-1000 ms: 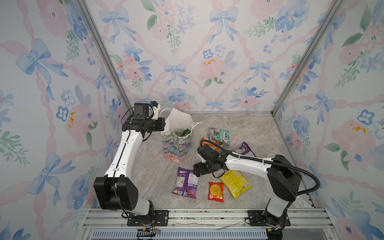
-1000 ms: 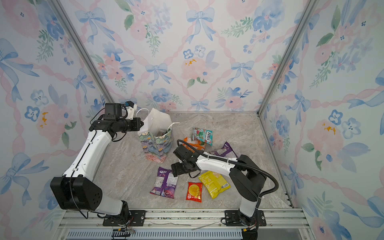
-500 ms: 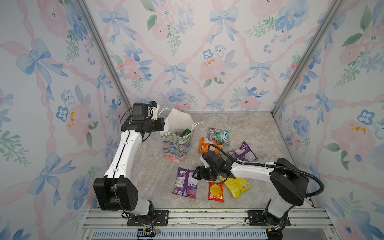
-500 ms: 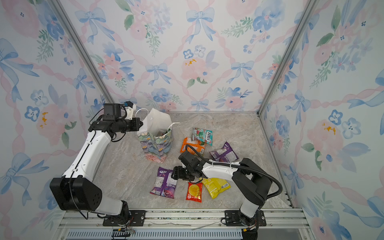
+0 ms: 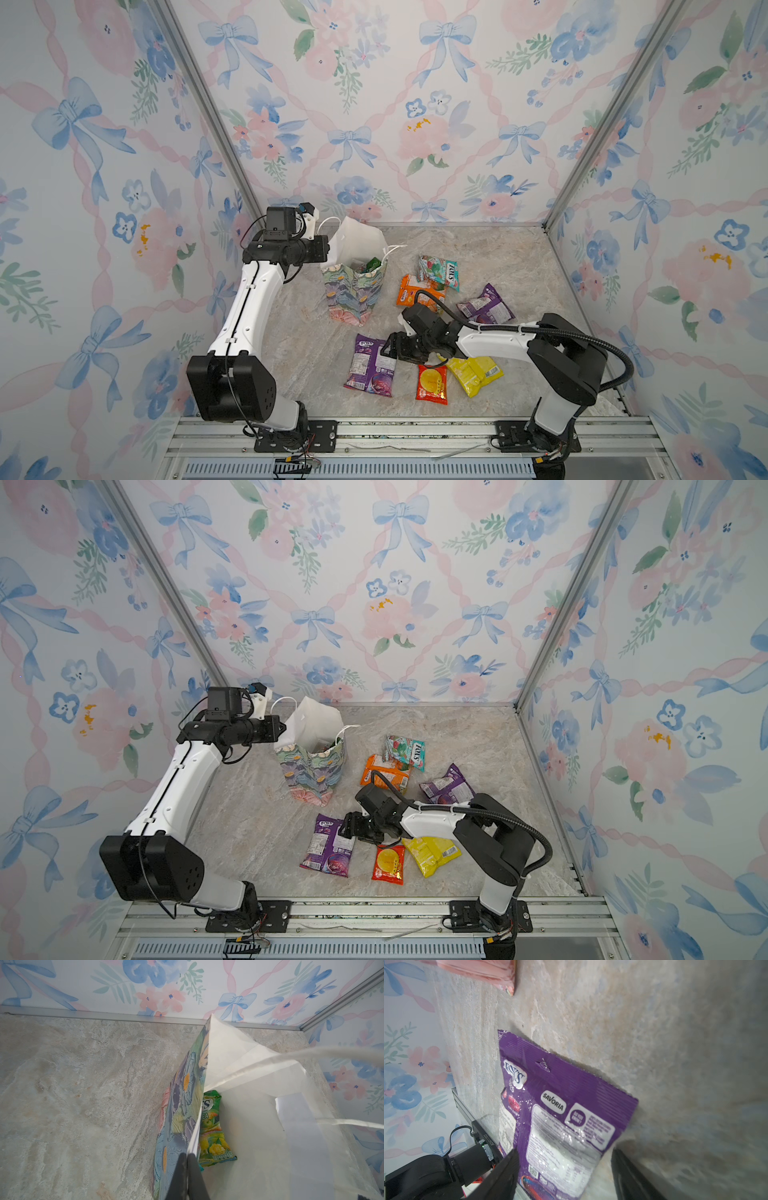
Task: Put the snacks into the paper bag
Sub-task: 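Lower the right gripper onto the purple Berries packet and close, then lift the purple Berries packet with the right gripper up from the table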
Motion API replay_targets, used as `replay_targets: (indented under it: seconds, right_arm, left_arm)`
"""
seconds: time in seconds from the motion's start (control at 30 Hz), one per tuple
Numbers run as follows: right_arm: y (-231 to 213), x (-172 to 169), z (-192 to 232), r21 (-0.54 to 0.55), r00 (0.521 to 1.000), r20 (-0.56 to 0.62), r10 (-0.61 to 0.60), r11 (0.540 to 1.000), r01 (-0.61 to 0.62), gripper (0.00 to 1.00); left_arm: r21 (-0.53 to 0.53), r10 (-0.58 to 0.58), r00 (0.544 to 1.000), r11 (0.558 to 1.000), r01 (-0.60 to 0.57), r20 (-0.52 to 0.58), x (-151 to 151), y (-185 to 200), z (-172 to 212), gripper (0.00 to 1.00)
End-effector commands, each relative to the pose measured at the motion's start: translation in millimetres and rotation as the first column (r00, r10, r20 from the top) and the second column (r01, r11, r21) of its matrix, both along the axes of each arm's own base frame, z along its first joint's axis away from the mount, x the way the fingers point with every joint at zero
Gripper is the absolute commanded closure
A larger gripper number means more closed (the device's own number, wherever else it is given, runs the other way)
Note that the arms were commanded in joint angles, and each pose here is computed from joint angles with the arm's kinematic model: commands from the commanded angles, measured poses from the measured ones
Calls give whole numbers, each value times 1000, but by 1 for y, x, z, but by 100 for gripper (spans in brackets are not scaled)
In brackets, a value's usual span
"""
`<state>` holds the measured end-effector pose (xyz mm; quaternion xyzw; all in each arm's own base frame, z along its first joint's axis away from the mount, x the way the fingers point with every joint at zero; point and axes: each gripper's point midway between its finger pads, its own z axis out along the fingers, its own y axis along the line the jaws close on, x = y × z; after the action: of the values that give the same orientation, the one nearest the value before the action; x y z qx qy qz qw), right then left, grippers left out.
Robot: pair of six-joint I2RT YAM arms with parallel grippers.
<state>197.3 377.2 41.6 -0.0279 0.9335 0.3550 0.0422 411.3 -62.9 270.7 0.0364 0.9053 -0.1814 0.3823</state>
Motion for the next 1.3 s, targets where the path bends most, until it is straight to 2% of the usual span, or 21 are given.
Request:
replay_targets:
  seconds: [0.0, 0.13, 0.23, 0.4, 0.57, 0.63, 0.93, 1.27]
  right_arm:
    - [5, -8, -11, 6, 999, -42, 5, 1000, -5, 29]
    - [9, -7, -15, 22, 998, -56, 3, 1000, -2, 32]
    - [10, -8, -17, 32, 998, -64, 1, 999, 1, 39]
    - [12, -6, -18, 61, 997, -75, -8, 998, 13, 59]
    - [14, -5, -17, 85, 997, -75, -8, 996, 14, 86]
    - [13, -4, -17, 88, 997, -72, -11, 996, 17, 91]
    - [2, 11, 11, 103, 999, -12, -31, 994, 32, 100]
    - [-19, 33, 62, 107, 995, 81, -64, 993, 55, 100]
  left_arm:
    - [0, -4, 1000, 1000, 4, -24, -6, 2, -7, 100]
    - [1, -4, 1000, 1000, 4, -25, -6, 2, -7, 100]
    - [1, -5, 1000, 1000, 5, -29, -6, 2, -9, 100]
    - [2, -3, 999, 1000, 4, -32, -5, 2, -10, 100]
    - [1, -4, 999, 1000, 4, -38, -5, 2, -13, 100]
    - [0, -4, 999, 1000, 4, -39, -5, 2, -13, 100]
    - [1, -3, 999, 1000, 3, -35, -5, 3, -11, 100]
    - [-2, -7, 999, 1000, 7, -34, -5, 2, -11, 100]
